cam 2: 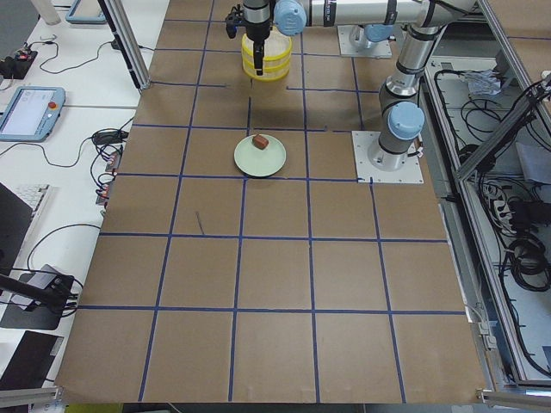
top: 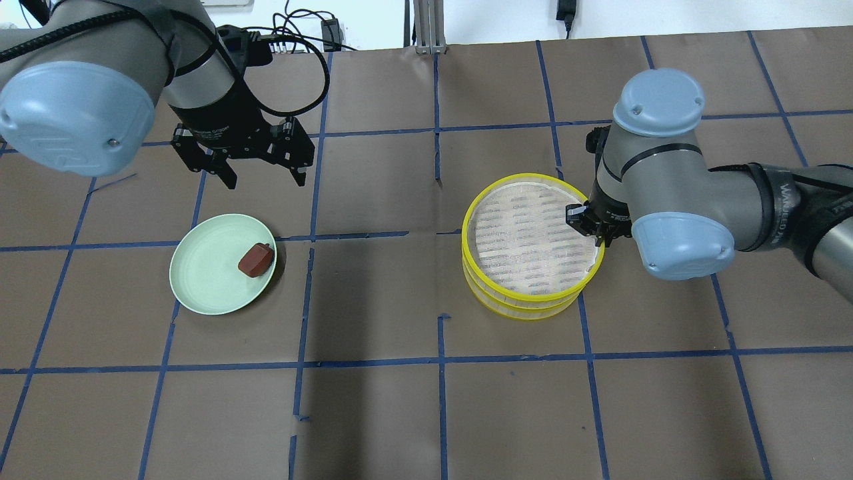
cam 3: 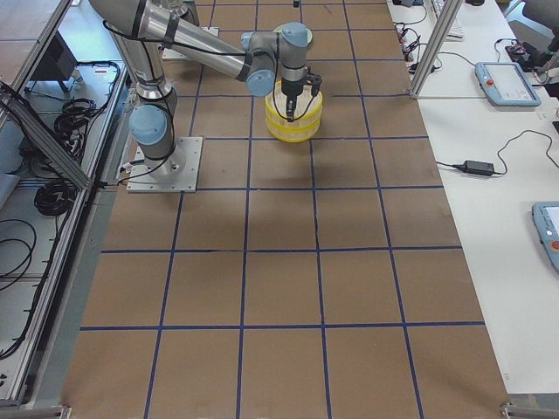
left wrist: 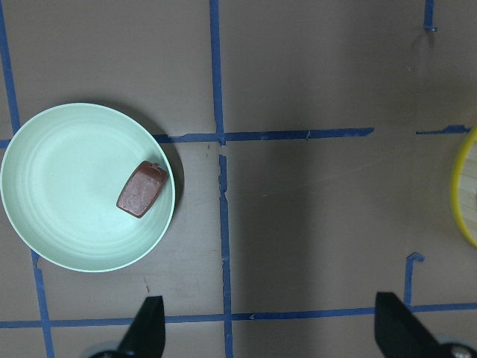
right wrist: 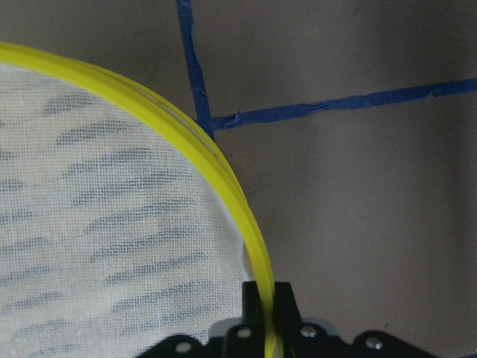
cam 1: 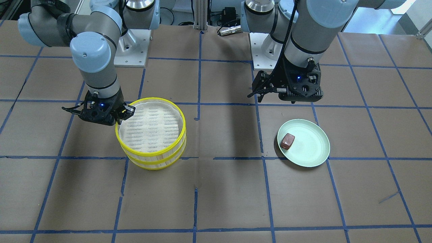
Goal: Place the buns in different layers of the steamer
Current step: 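Lower the top tier onto the bottom tier with the right gripper, then open the right gripper and raise it off the steamer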
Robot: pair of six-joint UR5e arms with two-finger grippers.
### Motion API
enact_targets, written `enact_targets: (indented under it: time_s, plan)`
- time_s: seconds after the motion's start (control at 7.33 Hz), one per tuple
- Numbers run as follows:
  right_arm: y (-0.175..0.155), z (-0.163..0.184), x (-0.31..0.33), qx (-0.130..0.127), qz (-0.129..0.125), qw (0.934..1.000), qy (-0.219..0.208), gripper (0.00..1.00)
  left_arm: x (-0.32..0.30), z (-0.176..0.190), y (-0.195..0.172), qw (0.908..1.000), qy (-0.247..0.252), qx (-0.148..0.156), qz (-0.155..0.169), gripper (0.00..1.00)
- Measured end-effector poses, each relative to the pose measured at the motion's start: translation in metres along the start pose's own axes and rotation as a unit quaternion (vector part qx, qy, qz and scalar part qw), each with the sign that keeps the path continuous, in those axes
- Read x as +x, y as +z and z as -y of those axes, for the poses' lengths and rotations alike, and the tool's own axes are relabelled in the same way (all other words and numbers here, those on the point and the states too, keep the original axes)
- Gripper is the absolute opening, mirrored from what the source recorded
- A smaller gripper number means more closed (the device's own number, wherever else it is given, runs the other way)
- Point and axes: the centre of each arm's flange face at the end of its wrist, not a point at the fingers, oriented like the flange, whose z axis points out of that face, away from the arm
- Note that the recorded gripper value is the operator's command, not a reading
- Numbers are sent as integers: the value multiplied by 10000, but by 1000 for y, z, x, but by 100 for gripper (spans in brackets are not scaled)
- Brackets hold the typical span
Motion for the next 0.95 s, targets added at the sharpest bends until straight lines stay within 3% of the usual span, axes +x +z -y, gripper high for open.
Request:
enact_targets:
  time_s: [0.41, 0.55, 0.68, 0.82, 0.95]
  plan:
    - [5, -2, 0, -86, -16, 10000, -19, 14, 0, 0, 0, 10000, 0, 0, -12, 100]
    - [5, -2, 0, -97, -19, 9999, -19, 30, 0, 0, 0, 10000, 0, 0, -14, 100]
    - [6, -2, 0, -102, -16, 9999, -16, 80, 0, 0, 0, 10000, 2, 0, -15, 100]
    - [6, -2, 0, -93, -12, 10000, -15, 100, 0, 0, 0, 10000, 3, 0, -11, 100]
    - [4, 0, 0, -50, -6, 10000, -14, 100, 0, 0, 0, 10000, 2, -1, -3, 100]
